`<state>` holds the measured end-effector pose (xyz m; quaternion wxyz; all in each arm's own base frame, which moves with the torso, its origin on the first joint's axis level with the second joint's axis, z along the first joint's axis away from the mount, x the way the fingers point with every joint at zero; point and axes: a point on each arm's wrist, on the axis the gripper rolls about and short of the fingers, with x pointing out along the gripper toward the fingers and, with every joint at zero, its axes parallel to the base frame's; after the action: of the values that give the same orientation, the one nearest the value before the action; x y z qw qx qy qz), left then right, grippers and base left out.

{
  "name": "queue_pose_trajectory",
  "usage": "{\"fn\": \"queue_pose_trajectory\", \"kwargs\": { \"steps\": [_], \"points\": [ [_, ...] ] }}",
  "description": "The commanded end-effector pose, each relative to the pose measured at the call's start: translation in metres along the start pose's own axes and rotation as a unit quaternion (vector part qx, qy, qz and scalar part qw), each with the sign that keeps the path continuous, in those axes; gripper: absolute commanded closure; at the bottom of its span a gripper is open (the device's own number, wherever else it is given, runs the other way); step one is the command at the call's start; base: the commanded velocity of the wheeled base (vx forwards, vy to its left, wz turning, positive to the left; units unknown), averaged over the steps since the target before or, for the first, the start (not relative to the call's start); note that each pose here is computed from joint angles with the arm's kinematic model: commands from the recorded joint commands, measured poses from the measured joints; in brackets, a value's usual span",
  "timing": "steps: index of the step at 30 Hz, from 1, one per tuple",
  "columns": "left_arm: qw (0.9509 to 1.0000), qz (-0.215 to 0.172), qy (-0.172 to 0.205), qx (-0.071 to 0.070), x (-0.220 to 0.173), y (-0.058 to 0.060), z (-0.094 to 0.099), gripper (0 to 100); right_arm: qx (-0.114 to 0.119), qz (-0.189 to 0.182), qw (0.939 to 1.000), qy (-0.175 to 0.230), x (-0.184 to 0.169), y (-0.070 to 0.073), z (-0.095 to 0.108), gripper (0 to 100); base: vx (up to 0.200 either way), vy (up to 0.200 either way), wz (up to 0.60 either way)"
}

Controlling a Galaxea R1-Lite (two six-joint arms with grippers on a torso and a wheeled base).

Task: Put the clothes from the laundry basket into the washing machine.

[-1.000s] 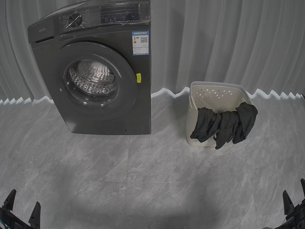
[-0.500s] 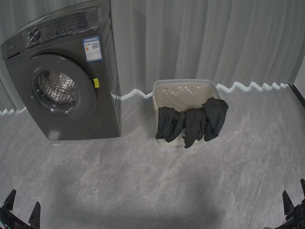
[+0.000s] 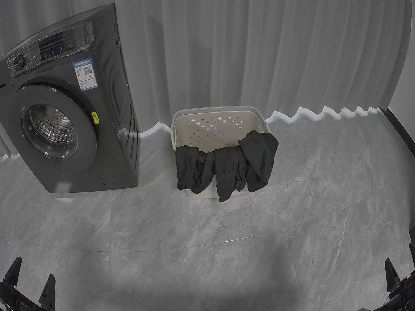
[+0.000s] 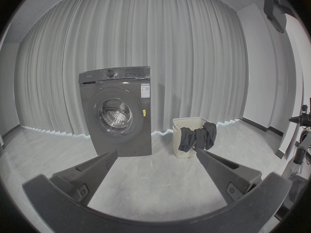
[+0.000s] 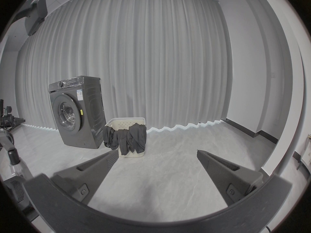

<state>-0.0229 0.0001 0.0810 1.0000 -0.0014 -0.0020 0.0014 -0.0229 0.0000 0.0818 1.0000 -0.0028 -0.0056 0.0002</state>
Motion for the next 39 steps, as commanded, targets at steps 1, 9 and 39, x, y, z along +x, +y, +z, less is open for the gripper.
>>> {"fn": "queue_pose_trajectory", "kwargs": {
  "steps": [1, 9, 39],
  "points": [
    [1.0, 0.0, 0.0, 0.0, -0.0001, 0.0, -0.0048, 0, 0.0, -0.003, 1.0, 0.0, 0.0, 0.0, -0.005, 0, 0.0, -0.2, 0.6],
    [1.0, 0.0, 0.0, 0.0, -0.0001, 0.0, -0.0048, 0, 0.001, -0.001, 1.0, 0.0, 0.0, 0.0, -0.005, 0, 0.0, -0.2, 0.45],
    [1.0, -0.001, 0.0, -0.001, -0.0001, 0.0001, -0.005, 0, 0.0, -0.001, 1.0, 0.0, 0.0, 0.0, -0.0052, 0, 0.153, -0.007, 0.0]
  ]
}}
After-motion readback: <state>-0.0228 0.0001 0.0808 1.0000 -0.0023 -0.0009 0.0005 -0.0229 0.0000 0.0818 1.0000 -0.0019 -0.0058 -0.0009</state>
